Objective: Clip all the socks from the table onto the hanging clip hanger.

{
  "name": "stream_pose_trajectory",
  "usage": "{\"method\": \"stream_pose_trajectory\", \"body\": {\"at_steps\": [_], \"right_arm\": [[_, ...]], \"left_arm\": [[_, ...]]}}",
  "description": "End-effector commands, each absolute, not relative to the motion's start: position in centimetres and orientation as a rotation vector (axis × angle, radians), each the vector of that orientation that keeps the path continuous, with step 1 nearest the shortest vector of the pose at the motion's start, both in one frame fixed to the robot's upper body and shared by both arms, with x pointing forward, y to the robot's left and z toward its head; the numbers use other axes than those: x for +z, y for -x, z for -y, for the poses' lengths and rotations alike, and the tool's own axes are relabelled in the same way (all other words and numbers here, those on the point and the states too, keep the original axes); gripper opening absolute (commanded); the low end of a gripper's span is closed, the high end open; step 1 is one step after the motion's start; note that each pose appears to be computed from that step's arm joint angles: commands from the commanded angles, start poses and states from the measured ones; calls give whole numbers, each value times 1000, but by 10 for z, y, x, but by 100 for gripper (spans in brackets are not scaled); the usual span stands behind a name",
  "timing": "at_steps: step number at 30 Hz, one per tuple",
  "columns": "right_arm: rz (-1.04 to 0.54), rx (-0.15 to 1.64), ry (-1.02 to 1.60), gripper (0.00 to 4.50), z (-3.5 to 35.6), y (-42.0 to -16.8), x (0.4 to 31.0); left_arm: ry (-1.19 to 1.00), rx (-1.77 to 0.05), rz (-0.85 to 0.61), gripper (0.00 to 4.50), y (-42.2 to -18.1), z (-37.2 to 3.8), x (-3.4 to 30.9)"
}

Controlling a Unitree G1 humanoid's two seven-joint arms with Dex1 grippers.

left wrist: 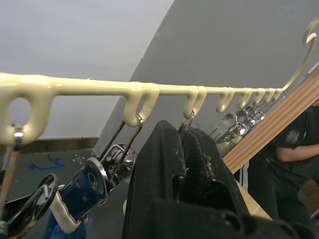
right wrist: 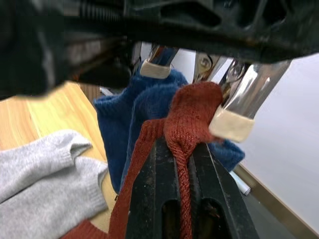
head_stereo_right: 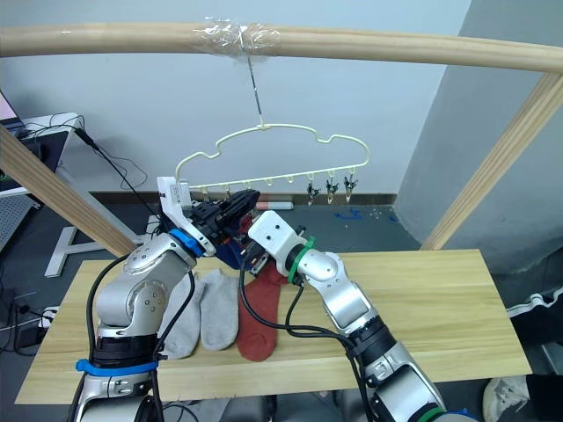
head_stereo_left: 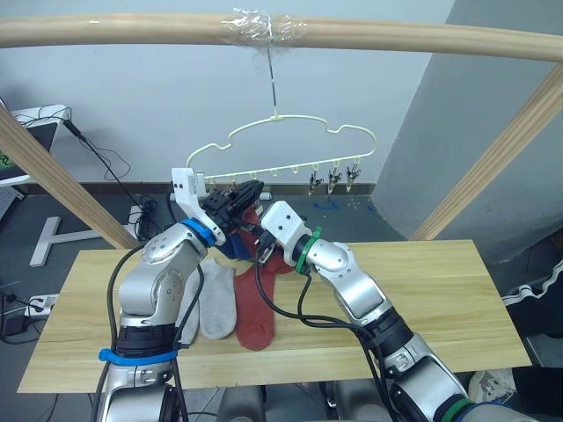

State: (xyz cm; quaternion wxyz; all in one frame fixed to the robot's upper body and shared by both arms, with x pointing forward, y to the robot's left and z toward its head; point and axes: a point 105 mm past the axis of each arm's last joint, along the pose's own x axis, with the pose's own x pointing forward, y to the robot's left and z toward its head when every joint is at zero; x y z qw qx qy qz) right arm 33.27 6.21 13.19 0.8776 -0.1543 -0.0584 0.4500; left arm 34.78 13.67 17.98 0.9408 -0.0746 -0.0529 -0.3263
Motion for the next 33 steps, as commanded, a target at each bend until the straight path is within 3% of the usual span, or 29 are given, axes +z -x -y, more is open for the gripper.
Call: {"method": "stream_pose_trajectory", "body": {"at_steps": [1, 8, 13, 16, 26, 29, 33], "right_arm": [[197, 935, 292, 6, -64, -333, 153], [187, 929, 273, 0, -63, -333, 153], [165, 931, 288, 155, -62, -333, 149], [146, 942, 386, 260, -60, -331, 137], [86, 899, 375, 260, -23, -315, 130], [158, 766, 383, 260, 6, -314, 150], [176, 687, 429, 260, 25, -312, 160]], "left_arm": [[152, -677, 107, 0, -344, -136, 178], [132, -686, 97, 222, -341, -136, 176], [105, -735, 77, 388, -333, -133, 176], [47, -720, 73, 389, -333, -140, 174], [-280, -868, 14, 389, -307, -156, 159], [-405, -1033, 25, 389, -287, -146, 151], [-427, -1120, 36, 389, -277, -137, 149]]}}
